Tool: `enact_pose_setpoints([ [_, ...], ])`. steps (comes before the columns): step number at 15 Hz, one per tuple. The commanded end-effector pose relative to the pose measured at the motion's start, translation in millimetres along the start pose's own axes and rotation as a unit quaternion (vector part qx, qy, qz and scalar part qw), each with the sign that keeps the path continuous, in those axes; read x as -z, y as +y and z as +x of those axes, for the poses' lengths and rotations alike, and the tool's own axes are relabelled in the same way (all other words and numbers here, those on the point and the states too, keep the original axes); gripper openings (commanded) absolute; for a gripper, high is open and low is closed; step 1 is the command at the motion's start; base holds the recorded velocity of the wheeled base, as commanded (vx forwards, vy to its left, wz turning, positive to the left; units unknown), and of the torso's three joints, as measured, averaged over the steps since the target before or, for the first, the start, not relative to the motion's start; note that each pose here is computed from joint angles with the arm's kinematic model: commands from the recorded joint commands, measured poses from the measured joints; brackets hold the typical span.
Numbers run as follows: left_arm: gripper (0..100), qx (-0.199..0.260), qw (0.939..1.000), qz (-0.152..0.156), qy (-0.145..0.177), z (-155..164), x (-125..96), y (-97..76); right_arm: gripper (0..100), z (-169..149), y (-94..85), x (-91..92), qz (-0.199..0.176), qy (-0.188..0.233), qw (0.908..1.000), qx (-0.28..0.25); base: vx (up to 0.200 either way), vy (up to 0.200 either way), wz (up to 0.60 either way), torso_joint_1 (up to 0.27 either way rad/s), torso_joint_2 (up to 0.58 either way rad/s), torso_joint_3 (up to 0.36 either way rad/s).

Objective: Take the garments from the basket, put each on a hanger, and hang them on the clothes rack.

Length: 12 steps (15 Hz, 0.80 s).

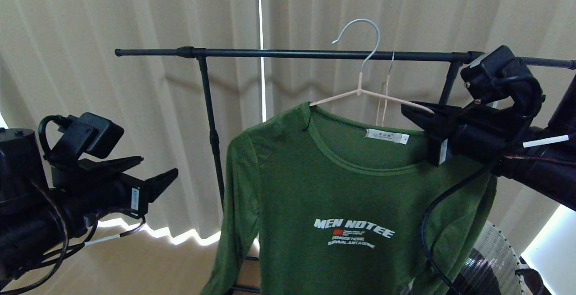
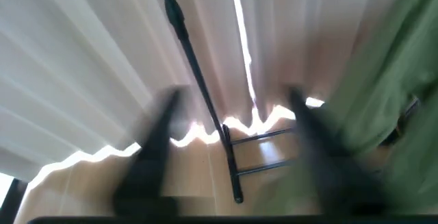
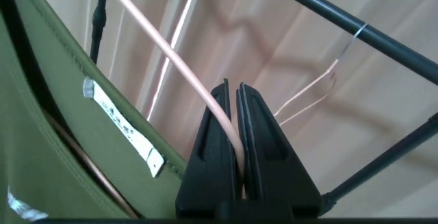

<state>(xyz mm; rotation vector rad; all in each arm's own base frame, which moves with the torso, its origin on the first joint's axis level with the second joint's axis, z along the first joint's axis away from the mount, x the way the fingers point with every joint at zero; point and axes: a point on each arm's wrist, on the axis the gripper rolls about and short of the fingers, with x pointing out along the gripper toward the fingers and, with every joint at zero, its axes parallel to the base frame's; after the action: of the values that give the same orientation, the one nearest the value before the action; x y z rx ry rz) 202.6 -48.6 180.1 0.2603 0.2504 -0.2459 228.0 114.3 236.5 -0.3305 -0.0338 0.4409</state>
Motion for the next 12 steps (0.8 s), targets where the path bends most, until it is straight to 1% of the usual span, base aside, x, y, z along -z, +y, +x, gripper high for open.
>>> enact_pose_setpoints([
  [1,100,0.012,0.9999,0.004,-0.012,-2.7,-3.0,-5.8,0,2.2,-1.0,4.0,0.000,0.008,1.0000,0.003,0.000,0.000,0.00,0.000,0.00,0.000],
  [2,100,0.013,0.9994,0.004,-0.031,-6.2,-6.8,-7.0,0,4.1,-5.2,7.6,0.000,0.018,0.9997,0.018,0.000,0.000,0.00,0.000,0.00,0.000],
  [4,100,0.006,0.9979,-0.008,-0.064,-7.9,-11.9,-6.0,0,5.8,-10.7,11.1,-0.001,0.032,0.9982,0.051,0.000,0.000,0.00,0.000,0.00,0.000],
  [5,100,0.000,0.9955,-0.022,-0.092,-9.3,-15.1,-4.9,0,7.1,-10.5,13.9,-0.001,0.045,0.9970,0.063,0.000,0.000,0.00,0.000,0.00,0.000],
  [6,100,-0.006,0.9934,-0.028,-0.111,-10.1,-16.8,-3.5,0,6.5,-10.8,15.6,-0.001,0.056,0.9959,0.071,0.000,0.000,0.00,0.000,0.00,0.000],
  [7,100,-0.014,0.9919,-0.028,-0.123,-10.9,-17.7,-1.0,0,6.1,-11.1,16.3,-0.002,0.066,0.9946,0.080,0.000,0.000,0.00,0.000,0.00,0.000],
  [9,100,-0.024,0.9915,-0.027,-0.125,-12.5,-17.4,3.1,0,4.2,-11.8,17.5,-0.004,0.081,0.9918,0.099,0.000,0.000,0.00,0.000,0.00,0.000],
  [10,100,-0.028,0.9903,-0.028,-0.133,-17.4,-19.2,4.6,0,1.6,-12.2,17.8,-0.006,0.091,0.9897,0.110,0.000,0.000,0.00,0.000,0.00,0.000],
  [12,100,-0.038,0.9904,-0.029,-0.129,-20.0,-16.5,7.5,0,-3.8,-12.5,18.0,-0.007,0.106,0.9878,0.114,0.000,0.000,0.00,0.000,0.00,0.000],
])
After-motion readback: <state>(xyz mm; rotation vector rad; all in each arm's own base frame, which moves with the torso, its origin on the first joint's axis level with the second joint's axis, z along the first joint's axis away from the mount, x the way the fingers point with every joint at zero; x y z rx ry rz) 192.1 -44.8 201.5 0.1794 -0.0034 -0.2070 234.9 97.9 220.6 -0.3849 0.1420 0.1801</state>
